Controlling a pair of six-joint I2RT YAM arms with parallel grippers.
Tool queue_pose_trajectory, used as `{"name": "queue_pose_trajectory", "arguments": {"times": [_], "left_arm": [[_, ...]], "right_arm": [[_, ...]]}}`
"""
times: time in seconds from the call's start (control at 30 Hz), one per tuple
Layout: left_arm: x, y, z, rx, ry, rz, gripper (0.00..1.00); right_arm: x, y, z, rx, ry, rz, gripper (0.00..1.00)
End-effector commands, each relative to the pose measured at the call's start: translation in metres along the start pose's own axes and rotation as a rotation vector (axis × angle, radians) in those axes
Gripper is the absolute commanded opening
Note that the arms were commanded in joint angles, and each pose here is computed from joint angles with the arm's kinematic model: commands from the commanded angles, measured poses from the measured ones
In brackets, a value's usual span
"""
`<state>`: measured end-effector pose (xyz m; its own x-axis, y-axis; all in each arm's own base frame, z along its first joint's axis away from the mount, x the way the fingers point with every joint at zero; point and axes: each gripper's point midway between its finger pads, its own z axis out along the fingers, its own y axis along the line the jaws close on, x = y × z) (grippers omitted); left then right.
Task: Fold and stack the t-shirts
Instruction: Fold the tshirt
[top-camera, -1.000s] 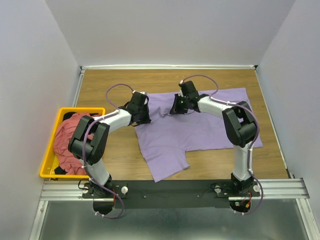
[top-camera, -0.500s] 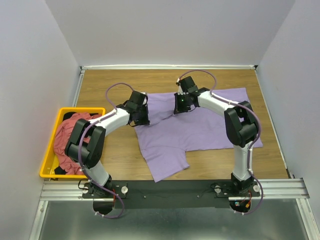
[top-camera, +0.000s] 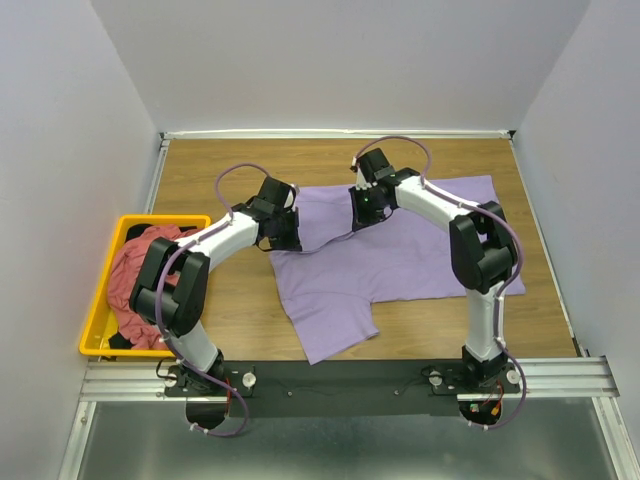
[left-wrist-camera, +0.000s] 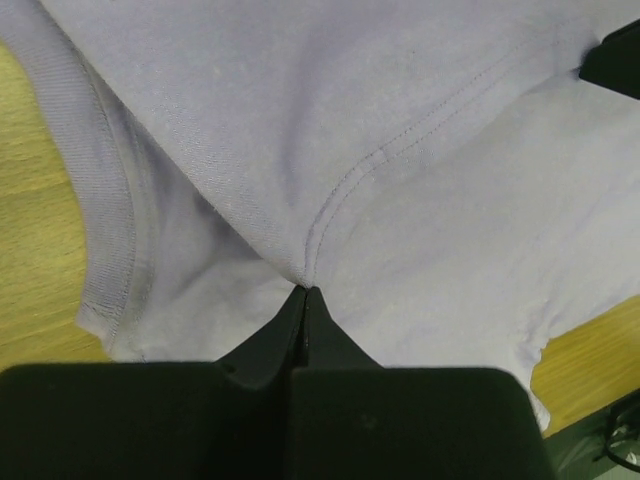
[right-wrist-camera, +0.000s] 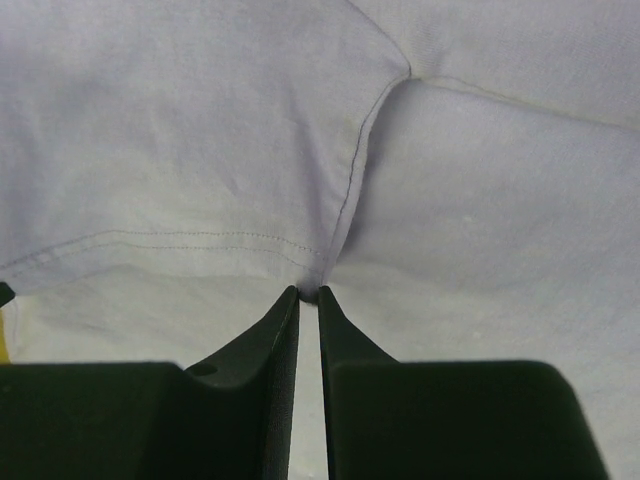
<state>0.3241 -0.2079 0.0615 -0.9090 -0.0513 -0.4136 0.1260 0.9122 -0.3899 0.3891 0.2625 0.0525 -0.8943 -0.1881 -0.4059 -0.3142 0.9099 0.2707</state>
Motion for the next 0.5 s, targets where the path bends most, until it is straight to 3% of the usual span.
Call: {"name": "queue_pose_trajectory", "arguments": {"times": [0.0, 0.37, 0.47], "left_arm": [[0.009, -0.008, -0.008, 0.054, 0.049, 0.011, 0.0], [-0.004, -0.004, -0.02, 0.057, 0.033, 0.007, 0.0], [-0.003, -0.002, -0.02, 0.058, 0.036, 0.006, 0.0]], "right_arm": [[0.01, -0.009, 0.006, 0.029, 0.06, -0.008, 0.2], [0.008, -0.009, -0.003, 0.035, 0.069, -0.013, 0.13], [0.009, -0.01, -0.004, 0.039, 0.071, -0.011, 0.17]]}}
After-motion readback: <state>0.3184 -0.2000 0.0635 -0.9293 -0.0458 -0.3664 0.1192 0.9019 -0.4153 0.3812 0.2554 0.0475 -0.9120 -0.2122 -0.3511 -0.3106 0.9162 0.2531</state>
